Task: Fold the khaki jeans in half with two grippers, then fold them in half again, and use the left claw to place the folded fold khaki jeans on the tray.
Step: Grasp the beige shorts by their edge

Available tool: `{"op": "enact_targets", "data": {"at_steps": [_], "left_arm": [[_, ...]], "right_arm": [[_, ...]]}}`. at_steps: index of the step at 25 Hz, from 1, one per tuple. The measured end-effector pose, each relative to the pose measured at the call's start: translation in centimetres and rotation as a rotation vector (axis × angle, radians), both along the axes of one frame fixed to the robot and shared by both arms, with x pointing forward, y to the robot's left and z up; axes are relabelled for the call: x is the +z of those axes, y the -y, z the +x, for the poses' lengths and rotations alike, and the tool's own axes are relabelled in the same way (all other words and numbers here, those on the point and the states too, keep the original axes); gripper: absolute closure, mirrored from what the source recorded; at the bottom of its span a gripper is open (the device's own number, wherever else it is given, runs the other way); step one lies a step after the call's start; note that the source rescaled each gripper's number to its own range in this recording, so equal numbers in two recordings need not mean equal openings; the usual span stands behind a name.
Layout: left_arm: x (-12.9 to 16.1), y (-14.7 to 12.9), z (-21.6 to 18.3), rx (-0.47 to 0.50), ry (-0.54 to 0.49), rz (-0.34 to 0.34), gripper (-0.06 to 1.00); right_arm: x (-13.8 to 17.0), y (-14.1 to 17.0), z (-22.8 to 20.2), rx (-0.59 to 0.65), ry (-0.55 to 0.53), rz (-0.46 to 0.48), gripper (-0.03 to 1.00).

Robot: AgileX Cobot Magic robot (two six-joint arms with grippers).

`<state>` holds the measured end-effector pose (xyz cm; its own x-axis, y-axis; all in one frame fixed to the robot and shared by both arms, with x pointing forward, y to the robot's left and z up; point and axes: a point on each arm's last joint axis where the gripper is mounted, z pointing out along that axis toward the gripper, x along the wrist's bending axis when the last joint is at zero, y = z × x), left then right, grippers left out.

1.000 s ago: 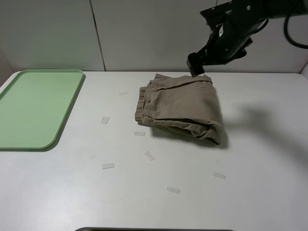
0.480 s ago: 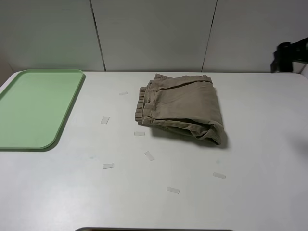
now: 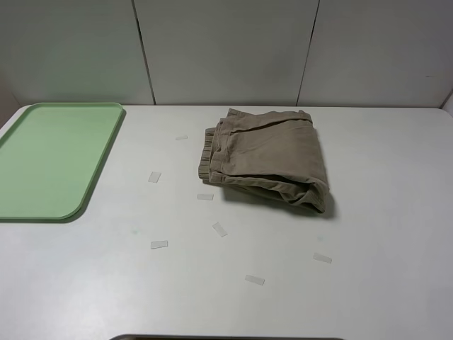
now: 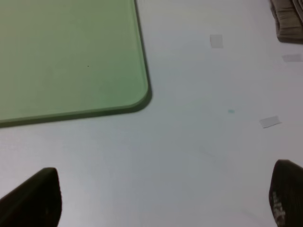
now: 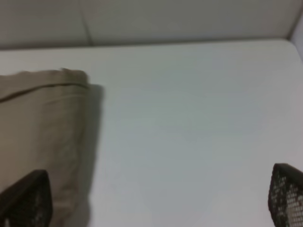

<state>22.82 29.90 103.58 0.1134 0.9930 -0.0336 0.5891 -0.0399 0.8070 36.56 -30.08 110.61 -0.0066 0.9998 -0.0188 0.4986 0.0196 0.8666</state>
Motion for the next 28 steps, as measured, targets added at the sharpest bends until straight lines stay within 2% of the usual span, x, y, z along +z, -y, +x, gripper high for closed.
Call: {"op": "enact_targets", "data": {"at_steps": [5,10,16,28], "left_arm": [[0.0,0.0,0.0,0.000,0.000,0.000,0.08],[0.0,0.0,0.0,0.000,0.000,0.000,0.08],[0.0,0.0,0.0,0.000,0.000,0.000,0.08],[0.0,0.0,0.0,0.000,0.000,0.000,0.08]], "right_arm": [[-0.8,-0.3,-4.8,0.015,0.062,0.000,-0.03],[-1.5,-0.6,-7.7,0.016,0.101,0.035,-0.03],[-2.3,-0.7,-9.9,0.022,0.137,0.037,-0.03],[-4.0,-0.8,-12.8,0.010,0.110,0.036,-0.03]]}}
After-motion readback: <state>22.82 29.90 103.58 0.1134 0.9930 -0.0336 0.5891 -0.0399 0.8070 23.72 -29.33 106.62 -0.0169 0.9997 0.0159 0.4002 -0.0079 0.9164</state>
